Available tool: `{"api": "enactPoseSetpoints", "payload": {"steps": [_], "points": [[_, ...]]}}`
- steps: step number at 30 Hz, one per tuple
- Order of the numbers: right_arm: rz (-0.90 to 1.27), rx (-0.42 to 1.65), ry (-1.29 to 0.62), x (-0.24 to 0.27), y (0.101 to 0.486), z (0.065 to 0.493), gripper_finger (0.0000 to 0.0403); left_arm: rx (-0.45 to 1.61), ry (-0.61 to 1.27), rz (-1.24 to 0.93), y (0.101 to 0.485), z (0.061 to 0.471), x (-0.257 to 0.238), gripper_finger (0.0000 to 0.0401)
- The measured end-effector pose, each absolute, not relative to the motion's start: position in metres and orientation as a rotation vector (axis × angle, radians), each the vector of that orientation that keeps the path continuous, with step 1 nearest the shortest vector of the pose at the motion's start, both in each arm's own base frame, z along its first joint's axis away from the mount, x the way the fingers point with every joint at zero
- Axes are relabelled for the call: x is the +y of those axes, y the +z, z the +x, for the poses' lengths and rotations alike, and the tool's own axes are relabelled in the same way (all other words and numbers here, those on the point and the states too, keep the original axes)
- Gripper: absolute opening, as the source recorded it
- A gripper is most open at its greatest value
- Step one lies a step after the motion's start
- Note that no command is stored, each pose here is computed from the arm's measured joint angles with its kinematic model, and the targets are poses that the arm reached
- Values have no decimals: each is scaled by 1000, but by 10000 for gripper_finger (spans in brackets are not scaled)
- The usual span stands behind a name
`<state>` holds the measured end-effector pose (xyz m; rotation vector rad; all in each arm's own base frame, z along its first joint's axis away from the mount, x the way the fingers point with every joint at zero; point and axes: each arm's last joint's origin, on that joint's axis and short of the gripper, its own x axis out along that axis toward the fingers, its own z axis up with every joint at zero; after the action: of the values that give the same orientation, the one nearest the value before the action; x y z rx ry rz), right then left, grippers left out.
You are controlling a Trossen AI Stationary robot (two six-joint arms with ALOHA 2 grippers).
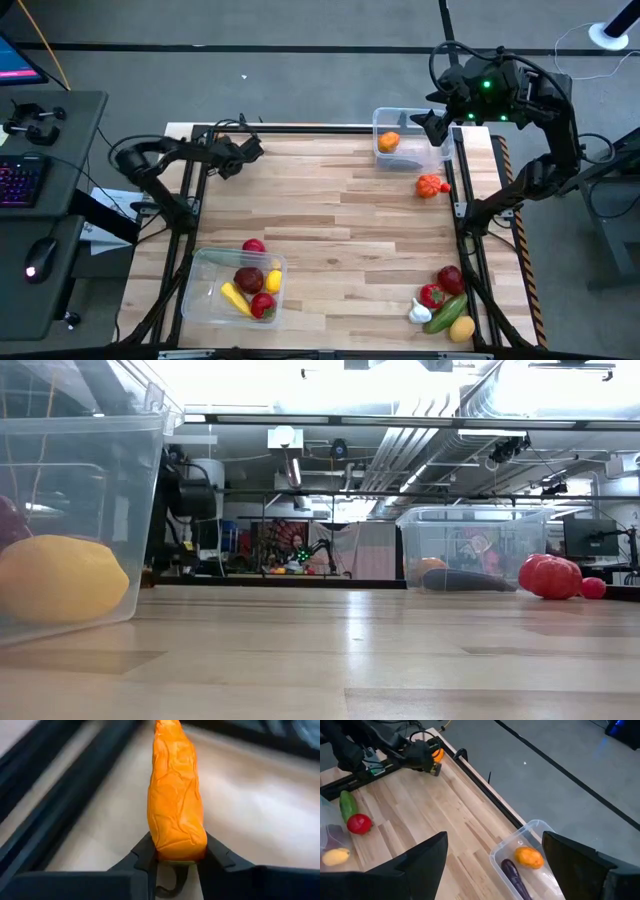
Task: Sort produce into baskets
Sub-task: Put the orange chili pepper into the top transparent bin
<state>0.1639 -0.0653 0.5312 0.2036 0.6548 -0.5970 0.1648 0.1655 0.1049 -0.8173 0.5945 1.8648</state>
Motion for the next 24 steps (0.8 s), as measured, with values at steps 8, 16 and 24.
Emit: {"api": "enactPoseSetpoints", "payload": {"steps": [8,16,24], "points": [[160,665,-608,-66,531,164,316,582,1408,-778,166,186,122,75],[110,656,-630,-67,533,164,316,356,547,-732,243,205,53,75],[88,652,-623,-68,534,166,316,54,-218,-907,310,192,0,75]]}}
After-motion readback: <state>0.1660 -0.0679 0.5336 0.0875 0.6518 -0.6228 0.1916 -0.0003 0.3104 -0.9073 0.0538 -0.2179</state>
